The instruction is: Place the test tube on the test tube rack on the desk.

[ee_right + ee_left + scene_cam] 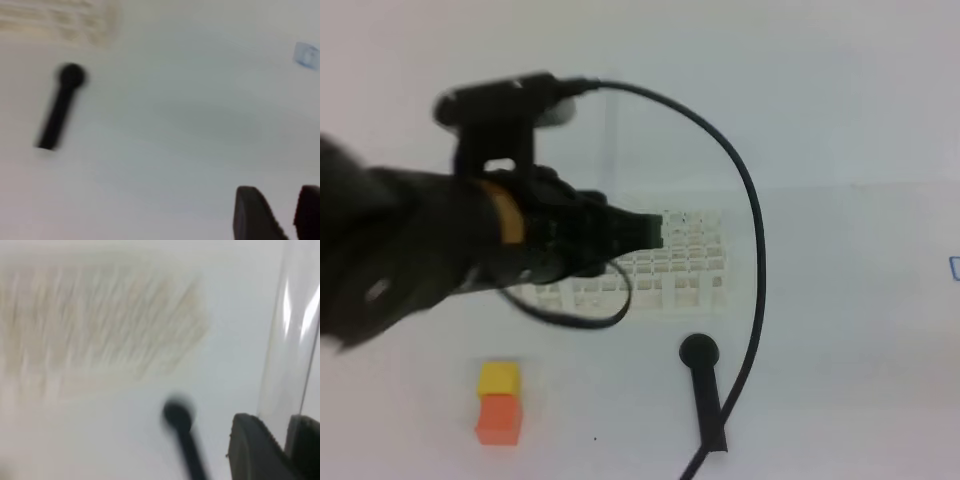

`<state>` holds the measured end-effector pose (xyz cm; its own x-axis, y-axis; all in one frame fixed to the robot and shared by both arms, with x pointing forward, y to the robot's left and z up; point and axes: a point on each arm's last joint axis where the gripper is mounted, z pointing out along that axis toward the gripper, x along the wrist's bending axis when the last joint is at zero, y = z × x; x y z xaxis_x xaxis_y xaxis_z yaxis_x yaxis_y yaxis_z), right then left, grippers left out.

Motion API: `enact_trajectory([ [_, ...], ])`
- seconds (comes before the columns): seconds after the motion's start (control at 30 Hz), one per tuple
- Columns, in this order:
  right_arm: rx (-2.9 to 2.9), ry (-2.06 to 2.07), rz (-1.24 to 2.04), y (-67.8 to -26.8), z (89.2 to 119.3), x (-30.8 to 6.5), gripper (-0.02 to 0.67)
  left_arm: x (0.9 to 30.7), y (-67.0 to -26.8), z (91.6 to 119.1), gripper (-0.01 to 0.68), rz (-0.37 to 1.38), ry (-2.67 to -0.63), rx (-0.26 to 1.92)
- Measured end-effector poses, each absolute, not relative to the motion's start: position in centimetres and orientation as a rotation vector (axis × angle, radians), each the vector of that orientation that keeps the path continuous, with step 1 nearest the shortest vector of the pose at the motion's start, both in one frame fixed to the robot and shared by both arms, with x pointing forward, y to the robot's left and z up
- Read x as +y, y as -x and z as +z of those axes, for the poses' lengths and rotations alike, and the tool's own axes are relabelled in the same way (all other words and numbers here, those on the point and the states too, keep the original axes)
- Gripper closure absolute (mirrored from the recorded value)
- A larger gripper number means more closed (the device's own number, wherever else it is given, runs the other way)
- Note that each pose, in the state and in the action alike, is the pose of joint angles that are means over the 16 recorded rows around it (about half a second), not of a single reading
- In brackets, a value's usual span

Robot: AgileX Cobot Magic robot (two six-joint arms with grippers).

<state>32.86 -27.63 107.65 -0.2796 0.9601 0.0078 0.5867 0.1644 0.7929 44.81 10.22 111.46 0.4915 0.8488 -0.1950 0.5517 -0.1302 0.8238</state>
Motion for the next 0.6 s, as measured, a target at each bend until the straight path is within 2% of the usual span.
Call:
enact_trajectory([
  [0.17, 2.010, -1.268, 1.212, -33.3, 108.6, -25.8, 0.444, 11.4, -41.1, 112.7, 0.673, 0.425, -1.640, 0.815],
  [0.33, 2.039, -1.058, 1.465, -34.0, 109.8, -24.0, 0.435, 11.9, -37.6, 111.1, 0.673, 0.356, -1.525, 0.516],
  [0.6, 2.034, -0.823, 1.787, -36.1, 111.2, -22.1, 0.326, 12.7, -35.1, 108.5, 0.673, 0.242, -1.420, 0.359],
])
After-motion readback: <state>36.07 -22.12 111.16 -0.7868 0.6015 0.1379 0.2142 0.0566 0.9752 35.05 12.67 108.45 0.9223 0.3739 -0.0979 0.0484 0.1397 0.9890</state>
